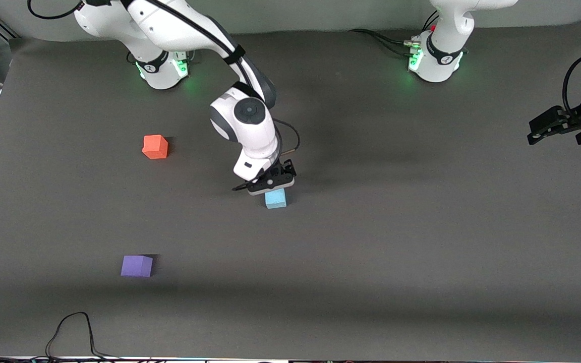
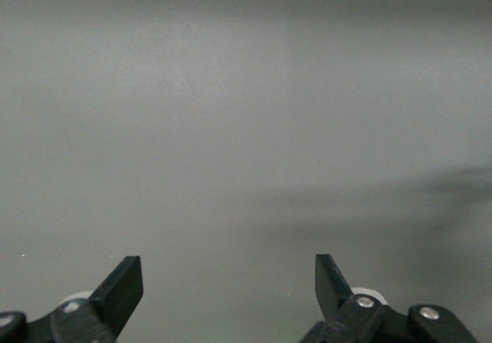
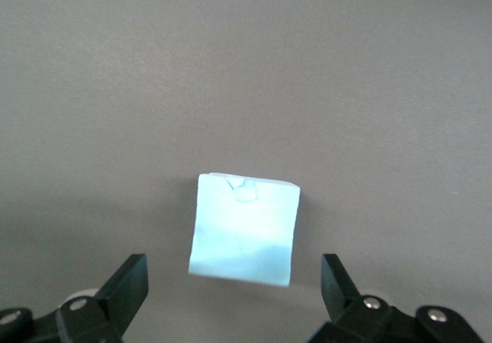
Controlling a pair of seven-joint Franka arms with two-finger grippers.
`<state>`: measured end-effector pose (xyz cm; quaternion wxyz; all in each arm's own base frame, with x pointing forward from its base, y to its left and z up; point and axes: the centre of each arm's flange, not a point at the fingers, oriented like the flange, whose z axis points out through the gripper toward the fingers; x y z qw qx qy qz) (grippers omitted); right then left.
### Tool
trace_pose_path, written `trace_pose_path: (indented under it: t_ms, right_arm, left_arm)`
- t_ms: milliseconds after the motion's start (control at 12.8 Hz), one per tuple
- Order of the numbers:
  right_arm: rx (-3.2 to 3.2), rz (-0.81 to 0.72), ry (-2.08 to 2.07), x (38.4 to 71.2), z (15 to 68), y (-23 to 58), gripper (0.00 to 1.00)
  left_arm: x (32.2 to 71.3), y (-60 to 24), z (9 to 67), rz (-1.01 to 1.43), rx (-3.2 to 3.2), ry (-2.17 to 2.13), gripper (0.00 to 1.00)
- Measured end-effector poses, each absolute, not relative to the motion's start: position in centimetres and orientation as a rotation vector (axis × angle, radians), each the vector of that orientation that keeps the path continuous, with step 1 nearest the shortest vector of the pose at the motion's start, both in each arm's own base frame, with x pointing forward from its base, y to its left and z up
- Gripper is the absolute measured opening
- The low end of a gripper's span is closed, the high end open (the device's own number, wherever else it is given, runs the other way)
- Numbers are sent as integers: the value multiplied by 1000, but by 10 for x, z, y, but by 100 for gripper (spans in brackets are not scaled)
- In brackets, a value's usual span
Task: Place blue block between orange and purple blocks
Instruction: 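Lower the right gripper over the blue block and close it, then carry the blue block with the right gripper toward the orange block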
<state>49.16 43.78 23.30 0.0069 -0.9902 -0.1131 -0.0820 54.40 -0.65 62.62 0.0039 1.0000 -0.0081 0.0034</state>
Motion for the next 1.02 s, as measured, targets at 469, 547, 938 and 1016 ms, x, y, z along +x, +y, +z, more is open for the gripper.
trace_pose_path:
  t_ms: [469,547,938,1016]
  right_arm:
    - [-3103,-245,-356,489,179,436,100]
    - [-3104,-243,-356,489,178,436,100]
    - [-3081,-286,-291,497,193,445,60]
    - [-3073,-301,-281,501,198,447,60]
  left_arm:
    - [542,-11,628,14,3135,-39,100]
    - [542,-11,628,13,3135,-38,100]
    - [541,-10,627,-10,3135,-103,100]
    - [541,-9,627,-13,3135,-110,100]
